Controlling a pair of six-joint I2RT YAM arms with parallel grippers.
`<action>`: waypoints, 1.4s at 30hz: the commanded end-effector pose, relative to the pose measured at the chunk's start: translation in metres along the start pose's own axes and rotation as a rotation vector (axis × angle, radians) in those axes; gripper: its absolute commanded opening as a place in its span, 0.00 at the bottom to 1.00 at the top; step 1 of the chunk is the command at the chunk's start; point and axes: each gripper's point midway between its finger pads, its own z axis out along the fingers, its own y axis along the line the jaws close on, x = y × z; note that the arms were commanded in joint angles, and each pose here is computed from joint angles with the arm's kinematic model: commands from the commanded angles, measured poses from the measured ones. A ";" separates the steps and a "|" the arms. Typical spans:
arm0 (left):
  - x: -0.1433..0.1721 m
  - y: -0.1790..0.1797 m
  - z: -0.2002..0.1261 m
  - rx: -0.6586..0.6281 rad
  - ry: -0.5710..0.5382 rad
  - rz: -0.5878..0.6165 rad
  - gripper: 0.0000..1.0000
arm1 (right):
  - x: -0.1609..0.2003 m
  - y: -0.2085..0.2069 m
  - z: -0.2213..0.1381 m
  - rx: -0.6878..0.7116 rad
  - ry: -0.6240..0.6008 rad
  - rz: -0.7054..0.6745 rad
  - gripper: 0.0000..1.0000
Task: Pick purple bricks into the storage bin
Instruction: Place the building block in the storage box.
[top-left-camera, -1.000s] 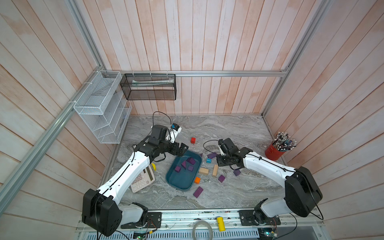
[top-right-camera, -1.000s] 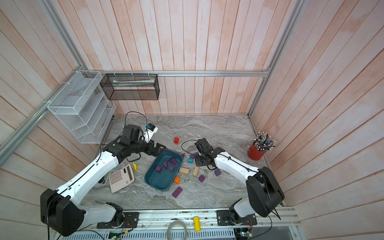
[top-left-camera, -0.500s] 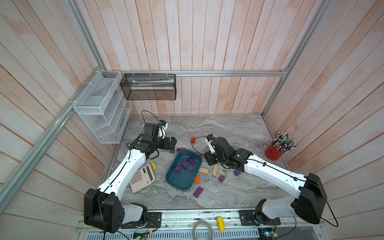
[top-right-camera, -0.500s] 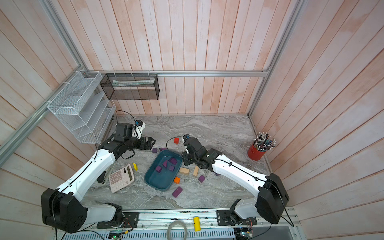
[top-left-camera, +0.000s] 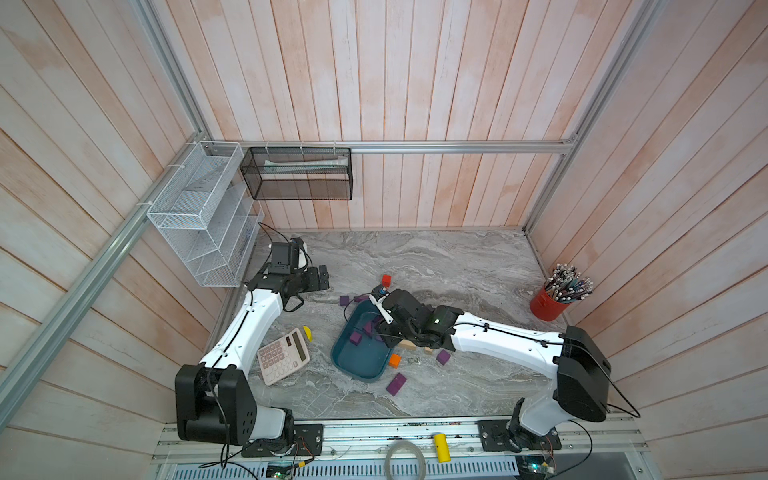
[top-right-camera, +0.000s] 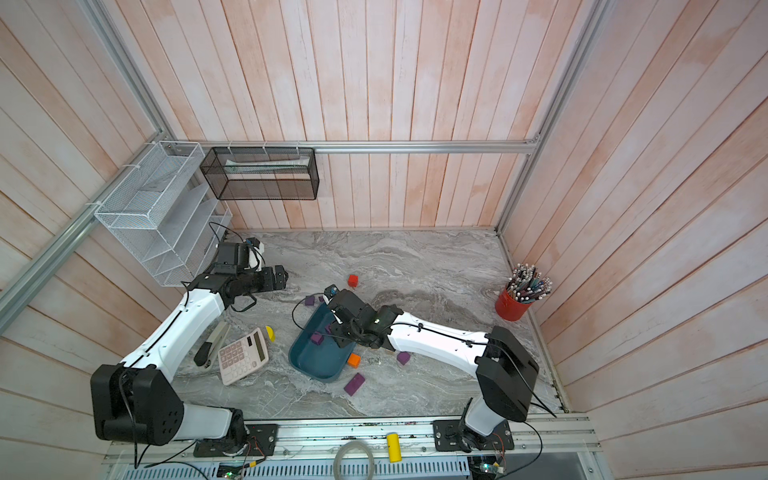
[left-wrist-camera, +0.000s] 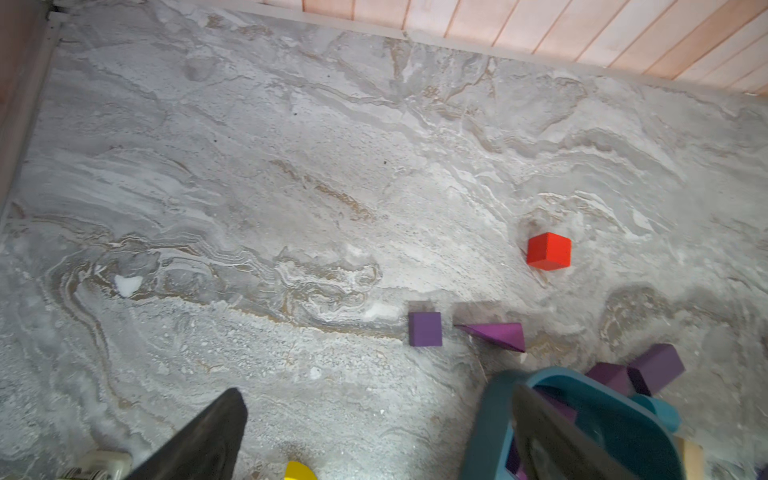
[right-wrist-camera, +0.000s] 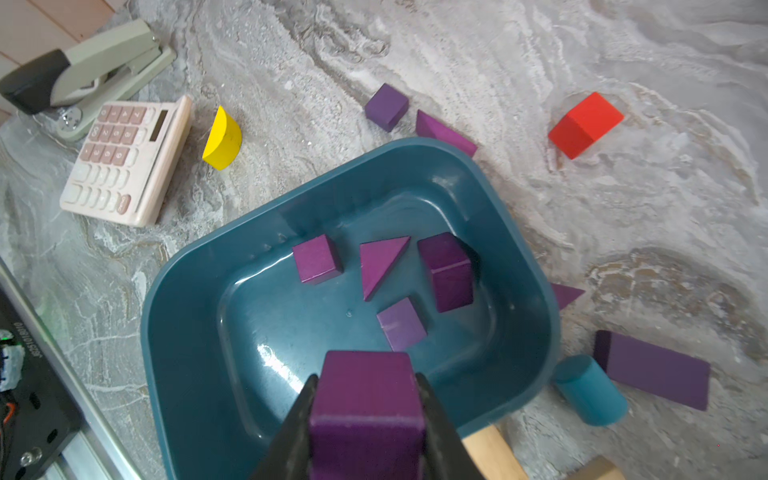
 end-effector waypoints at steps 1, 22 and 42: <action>-0.004 0.011 -0.001 -0.056 -0.001 -0.020 1.00 | -0.006 0.015 0.009 -0.043 -0.008 -0.032 0.25; 0.000 0.002 0.002 -0.002 0.016 -0.010 1.00 | 0.059 0.022 0.082 -0.005 0.221 -0.122 0.26; 0.002 0.000 0.003 0.009 0.023 -0.001 1.00 | 0.075 0.023 0.097 0.039 0.294 -0.175 0.50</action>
